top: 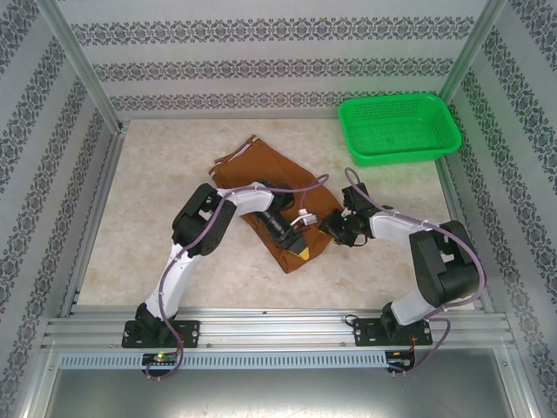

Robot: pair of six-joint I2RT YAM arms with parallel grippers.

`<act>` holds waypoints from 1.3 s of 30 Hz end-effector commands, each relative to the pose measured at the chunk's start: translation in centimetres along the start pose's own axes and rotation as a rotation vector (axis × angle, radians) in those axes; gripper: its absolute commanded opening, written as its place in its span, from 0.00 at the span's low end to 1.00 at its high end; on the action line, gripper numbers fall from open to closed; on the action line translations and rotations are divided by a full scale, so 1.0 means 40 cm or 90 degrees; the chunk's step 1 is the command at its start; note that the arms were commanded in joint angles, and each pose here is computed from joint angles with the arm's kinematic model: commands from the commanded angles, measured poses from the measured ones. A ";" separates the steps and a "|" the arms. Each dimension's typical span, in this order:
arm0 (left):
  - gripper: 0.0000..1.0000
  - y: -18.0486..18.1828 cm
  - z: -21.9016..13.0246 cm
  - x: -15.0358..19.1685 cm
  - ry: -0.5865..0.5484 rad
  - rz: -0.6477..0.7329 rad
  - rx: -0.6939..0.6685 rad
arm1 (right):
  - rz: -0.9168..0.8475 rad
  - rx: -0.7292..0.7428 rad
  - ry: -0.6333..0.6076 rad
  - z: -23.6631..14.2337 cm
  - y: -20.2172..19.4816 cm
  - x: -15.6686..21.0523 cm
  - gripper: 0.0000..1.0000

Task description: Roll up the long pants

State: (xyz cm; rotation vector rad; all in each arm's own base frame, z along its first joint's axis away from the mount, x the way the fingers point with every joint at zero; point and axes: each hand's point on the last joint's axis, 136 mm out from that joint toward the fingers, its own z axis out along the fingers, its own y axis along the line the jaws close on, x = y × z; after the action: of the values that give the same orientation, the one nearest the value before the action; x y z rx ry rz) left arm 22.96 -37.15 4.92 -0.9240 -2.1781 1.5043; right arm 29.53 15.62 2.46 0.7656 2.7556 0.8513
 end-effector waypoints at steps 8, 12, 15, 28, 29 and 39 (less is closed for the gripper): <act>1.00 0.070 -0.316 -0.059 -0.284 0.161 -0.733 | 0.018 0.021 -0.044 -0.054 -0.045 0.015 0.00; 1.00 0.032 -0.292 -0.045 -0.204 0.269 -0.916 | 0.038 0.000 -0.036 -0.068 -0.033 0.033 0.00; 1.00 0.014 -0.247 -0.047 -0.150 0.359 -1.053 | 0.034 0.007 -0.039 -0.079 -0.024 0.036 0.00; 1.00 -0.159 -0.154 -0.037 -0.128 0.414 -0.987 | 0.044 0.009 -0.019 -0.050 -0.018 0.053 0.00; 1.00 -0.169 -0.144 -0.033 -0.124 0.412 -0.965 | 0.047 0.006 -0.016 -0.047 -0.016 0.055 0.00; 1.00 -0.133 0.008 0.013 -0.077 0.370 -0.821 | 0.074 -0.054 -0.016 -0.048 0.049 0.035 0.00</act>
State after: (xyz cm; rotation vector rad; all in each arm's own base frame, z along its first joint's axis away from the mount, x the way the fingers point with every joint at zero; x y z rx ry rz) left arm 22.48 -38.60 11.85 -2.0314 -3.1424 0.0016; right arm 27.36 15.22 3.85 0.9256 2.6960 0.8580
